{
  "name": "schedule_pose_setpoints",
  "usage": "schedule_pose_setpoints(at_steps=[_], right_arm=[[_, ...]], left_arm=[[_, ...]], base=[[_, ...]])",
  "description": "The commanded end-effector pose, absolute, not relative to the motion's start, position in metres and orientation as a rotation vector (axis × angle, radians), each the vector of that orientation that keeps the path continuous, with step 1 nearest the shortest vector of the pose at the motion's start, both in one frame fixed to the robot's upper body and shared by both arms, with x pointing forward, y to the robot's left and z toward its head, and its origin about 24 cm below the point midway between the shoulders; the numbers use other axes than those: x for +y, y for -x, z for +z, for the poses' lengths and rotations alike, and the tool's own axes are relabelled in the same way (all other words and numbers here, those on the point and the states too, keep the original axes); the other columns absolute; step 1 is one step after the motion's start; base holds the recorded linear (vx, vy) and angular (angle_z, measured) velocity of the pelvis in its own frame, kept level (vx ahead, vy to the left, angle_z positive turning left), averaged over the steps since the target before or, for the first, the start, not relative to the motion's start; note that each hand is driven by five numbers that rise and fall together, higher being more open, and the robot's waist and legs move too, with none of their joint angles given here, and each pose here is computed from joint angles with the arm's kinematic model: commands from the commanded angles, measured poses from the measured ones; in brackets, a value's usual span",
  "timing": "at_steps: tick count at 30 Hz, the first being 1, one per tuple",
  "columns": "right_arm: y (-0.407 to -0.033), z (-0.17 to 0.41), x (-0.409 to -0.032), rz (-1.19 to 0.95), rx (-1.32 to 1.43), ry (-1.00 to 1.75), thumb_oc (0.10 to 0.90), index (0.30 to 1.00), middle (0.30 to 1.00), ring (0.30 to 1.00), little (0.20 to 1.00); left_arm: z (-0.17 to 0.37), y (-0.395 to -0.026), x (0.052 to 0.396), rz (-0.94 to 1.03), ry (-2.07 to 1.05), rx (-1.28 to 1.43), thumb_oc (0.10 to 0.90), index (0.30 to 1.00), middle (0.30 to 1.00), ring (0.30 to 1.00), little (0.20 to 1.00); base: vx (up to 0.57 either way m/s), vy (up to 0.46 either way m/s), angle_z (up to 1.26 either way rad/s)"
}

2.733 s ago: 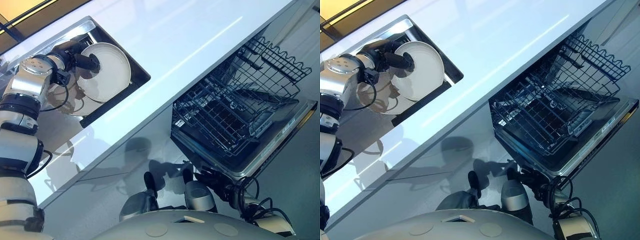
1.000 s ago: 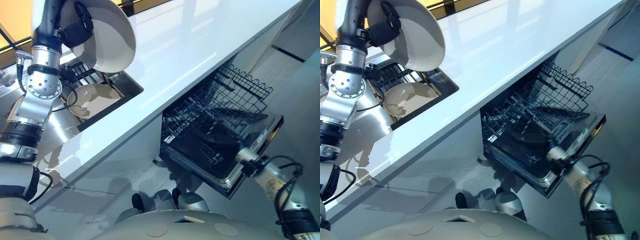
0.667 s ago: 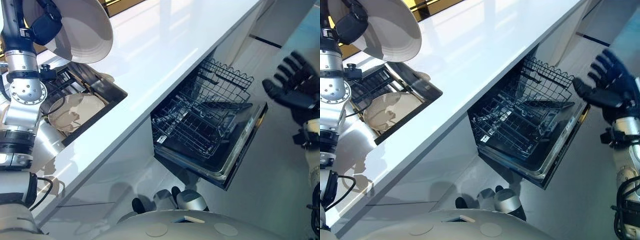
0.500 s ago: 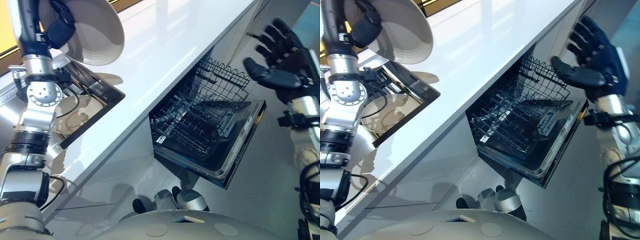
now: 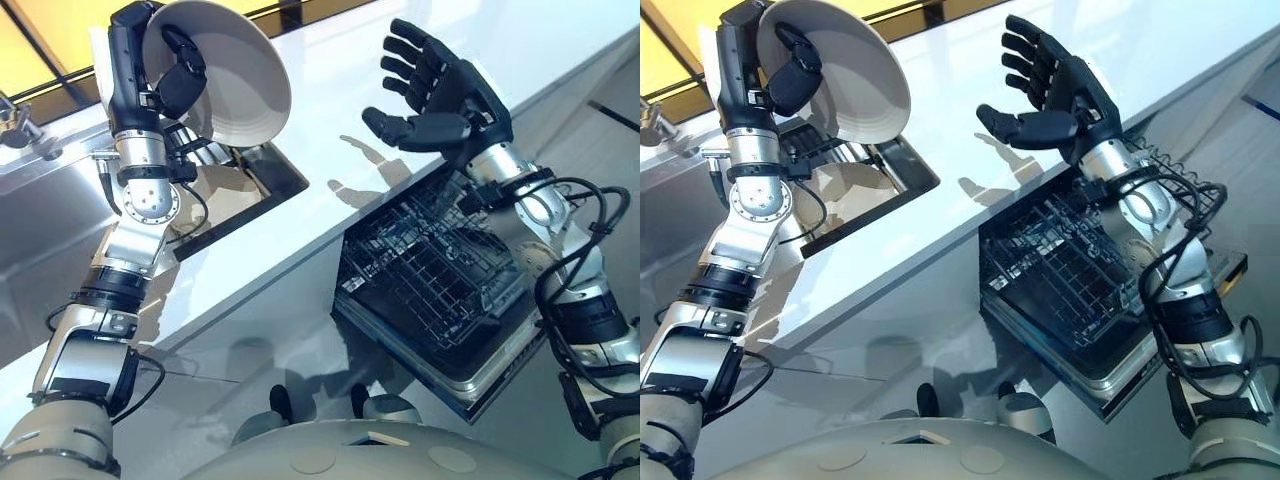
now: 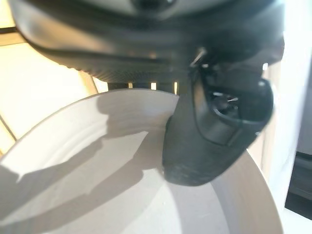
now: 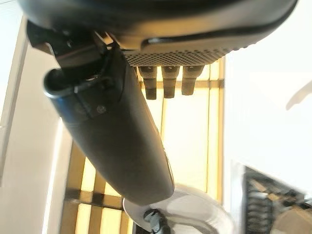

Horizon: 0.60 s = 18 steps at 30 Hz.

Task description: Pick up plates and place into dishwasher.

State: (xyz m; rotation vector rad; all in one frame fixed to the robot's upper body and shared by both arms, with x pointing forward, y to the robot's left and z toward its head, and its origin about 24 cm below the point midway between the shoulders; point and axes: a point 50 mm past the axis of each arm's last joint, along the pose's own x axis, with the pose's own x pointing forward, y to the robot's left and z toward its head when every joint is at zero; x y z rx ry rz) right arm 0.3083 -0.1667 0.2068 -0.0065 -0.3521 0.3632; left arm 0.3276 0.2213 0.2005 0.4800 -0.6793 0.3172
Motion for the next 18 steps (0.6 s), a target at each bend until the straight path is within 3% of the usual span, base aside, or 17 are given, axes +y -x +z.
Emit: schedule_pose_setpoints(at_steps=[1, 18], right_arm=[[-0.312, 0.258, -0.153, 0.341, -0.558, -0.053, 0.8, 0.9, 0.9, 0.9, 0.9], [-0.325, 0.221, -0.102, 0.493, -0.324, -0.177, 0.8, 0.9, 0.9, 0.9, 0.9]], left_arm=[[0.257, -0.313, 0.192, 0.245, -0.49, -0.994, 0.1, 0.3, 0.3, 0.3, 0.2], [0.254, -0.314, 0.151, 0.119, -0.557, -1.025, 0.1, 0.3, 0.3, 0.3, 0.2]], base=[[0.01, -0.036, 0.15], [0.0, -0.019, 0.05]])
